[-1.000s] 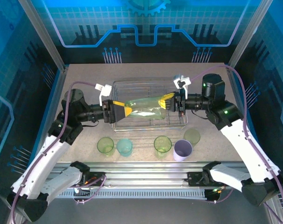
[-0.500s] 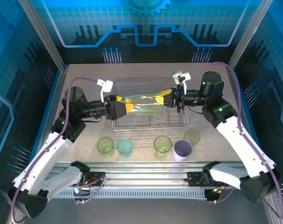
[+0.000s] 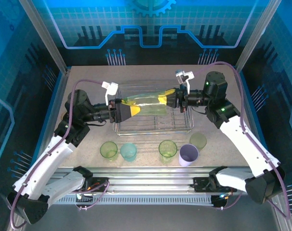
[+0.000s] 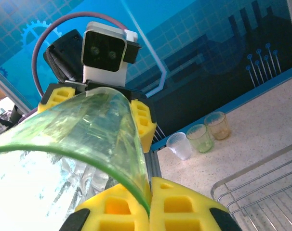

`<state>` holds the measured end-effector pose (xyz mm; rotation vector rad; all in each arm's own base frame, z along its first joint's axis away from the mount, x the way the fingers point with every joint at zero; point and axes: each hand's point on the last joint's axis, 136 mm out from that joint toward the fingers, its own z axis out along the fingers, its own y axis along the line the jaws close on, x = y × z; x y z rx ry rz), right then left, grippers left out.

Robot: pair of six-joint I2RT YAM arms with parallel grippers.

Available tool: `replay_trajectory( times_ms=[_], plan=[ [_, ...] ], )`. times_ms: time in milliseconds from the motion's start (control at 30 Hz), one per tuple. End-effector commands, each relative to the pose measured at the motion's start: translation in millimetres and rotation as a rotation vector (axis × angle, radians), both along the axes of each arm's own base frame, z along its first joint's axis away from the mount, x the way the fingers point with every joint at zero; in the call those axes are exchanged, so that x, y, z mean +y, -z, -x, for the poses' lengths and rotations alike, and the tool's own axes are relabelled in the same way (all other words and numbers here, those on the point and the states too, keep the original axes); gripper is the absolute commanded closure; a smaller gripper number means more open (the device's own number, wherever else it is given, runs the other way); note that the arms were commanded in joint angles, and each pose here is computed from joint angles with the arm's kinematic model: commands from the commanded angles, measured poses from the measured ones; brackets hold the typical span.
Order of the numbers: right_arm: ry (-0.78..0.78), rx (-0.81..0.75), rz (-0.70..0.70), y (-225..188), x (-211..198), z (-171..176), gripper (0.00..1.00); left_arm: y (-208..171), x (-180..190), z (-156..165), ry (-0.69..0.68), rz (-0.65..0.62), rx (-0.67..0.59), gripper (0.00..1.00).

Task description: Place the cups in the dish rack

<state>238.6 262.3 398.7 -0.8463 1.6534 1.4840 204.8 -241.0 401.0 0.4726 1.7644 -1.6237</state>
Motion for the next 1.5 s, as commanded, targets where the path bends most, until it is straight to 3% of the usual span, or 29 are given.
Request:
replay_trajectory(
  times_ms=[0, 100, 167, 300, 433, 533, 700, 933, 1167, 1467],
  plan=[
    [0.025, 0.033, 0.025, 7, 1, -7, 0.84, -1, 1, -5, -0.049, 0.005, -0.027, 0.54],
    [0.11, 0.032, 0.09, 17, -4, -17, 0.54, 8, 9, -17, -0.151, -0.039, 0.006, 0.67],
    [0.209, 0.027, 0.157, 27, -14, -28, 0.48, 21, 21, -30, -0.273, -0.119, 0.063, 0.72],
    [0.584, 0.083, 0.379, 66, -65, -66, 0.44, 52, 53, -50, -0.494, -0.333, 0.16, 0.85],
    [0.785, 0.204, 0.451, 95, -116, -78, 0.44, 71, 86, -62, -0.668, -0.526, 0.245, 0.93],
    [0.875, 0.279, 0.464, 111, -145, -77, 0.43, 80, 102, -69, -0.733, -0.666, 0.309, 0.94],
    [1.056, 0.384, 0.651, 145, -196, -71, 0.45, 90, 112, -88, -0.739, -0.905, 0.36, 0.94],
    [1.017, 0.511, 0.828, 189, -208, -71, 0.48, 109, 113, -120, -0.719, -1.111, 0.379, 1.0],
    [0.954, 0.564, 0.884, 222, -200, -76, 0.52, 142, 117, -149, -0.683, -1.329, 0.433, 1.0],
    [0.862, 0.571, 1.019, 259, -182, -79, 0.57, 171, 111, -172, -0.651, -1.355, 0.484, 1.0]
  ],
)
